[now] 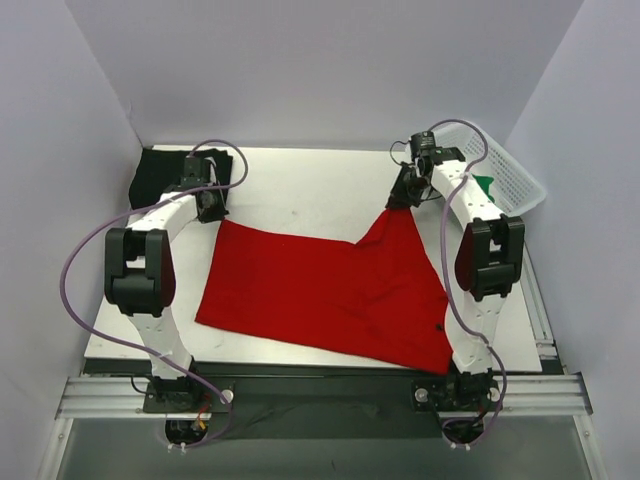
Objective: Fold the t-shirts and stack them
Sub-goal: Grap the side of the flattened tshirt furthest away from the robot with both arms, then fold the other side of the tshirt into a rectangle
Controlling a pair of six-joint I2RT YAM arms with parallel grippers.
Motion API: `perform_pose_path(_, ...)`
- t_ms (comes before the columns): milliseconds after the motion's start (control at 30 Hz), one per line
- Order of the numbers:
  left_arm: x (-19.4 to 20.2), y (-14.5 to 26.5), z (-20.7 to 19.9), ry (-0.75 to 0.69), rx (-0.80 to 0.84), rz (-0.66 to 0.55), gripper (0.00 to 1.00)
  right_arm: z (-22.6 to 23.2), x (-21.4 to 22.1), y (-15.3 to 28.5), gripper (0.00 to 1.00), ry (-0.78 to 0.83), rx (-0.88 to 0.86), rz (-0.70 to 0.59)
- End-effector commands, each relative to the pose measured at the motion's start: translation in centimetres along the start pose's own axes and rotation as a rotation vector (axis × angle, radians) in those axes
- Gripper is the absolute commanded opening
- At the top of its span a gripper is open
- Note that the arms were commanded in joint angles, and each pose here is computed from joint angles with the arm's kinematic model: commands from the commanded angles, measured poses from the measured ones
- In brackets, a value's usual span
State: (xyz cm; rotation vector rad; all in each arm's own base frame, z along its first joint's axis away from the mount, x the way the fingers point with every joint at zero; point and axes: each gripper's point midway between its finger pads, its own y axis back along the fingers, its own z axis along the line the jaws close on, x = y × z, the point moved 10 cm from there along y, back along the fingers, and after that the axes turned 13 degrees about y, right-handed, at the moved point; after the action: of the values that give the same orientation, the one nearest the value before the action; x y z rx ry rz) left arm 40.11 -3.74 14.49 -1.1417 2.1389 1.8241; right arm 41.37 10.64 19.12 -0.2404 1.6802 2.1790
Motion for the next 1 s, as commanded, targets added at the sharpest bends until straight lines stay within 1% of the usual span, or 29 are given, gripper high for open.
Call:
perform_pose_path(0,-3.0,0.4,-1.5,0.046,0.086,-0.074,0.00,-0.1,-1.5,1.7,0.00,-0.007,-0.008,-0.012)
perform_pose_path(133,-3.9,0.6,-2.1,0.062,0.159,-0.079,0.00,-0.1,-3.8,3.2,0.00,-0.005,-0.022,-0.061)
perform_pose_path(300,-3.9,1.1,-1.5,0.051,0.176,-0.083,0.00,-0.2,-3.3,5.6,0.00,-0.002,-0.026,-0.068)
perform_pose_path(333,-3.5,1.3,-1.2,0.048,0.178,-0.077,0.00,-0.2,-2.9,5.9,0.00,-0.001,-0.027,-0.060)
perform_pose_path(367,-3.5,1.4,-0.9,0.051,0.173,-0.076,0.00,-0.6,-1.8,5.7,0.00,-0.008,-0.017,-0.020)
perform_pose_path(433,-3.4,2.0,-0.5,0.046,0.173,-0.095,0.00,-0.6,-0.6,7.1,0.00,-0.011,-0.021,-0.014)
perform_pose_path(567,-1.8,2.5,0.8,0.052,0.152,-0.072,0.00,-1.5,3.4,8.1,0.00,-0.029,-0.005,0.061)
perform_pose_path(700,-0.5,3.2,1.7,0.038,0.133,-0.056,0.00,-2.0,6.2,9.0,0.00,-0.038,0.006,0.110)
perform_pose_path(833,0.2,4.4,2.7,0.030,0.058,-0.076,0.00,-2.3,8.0,10.4,0.00,-0.050,0.010,0.122)
perform_pose_path(900,1.0,4.7,3.2,0.035,0.047,-0.058,0.00,-2.4,8.7,11.2,0.00,-0.052,0.011,0.117)
perform_pose_path(967,0.7,5.3,4.1,0.059,0.040,-0.083,0.00,-2.5,9.8,11.4,0.00,-0.058,0.016,0.132)
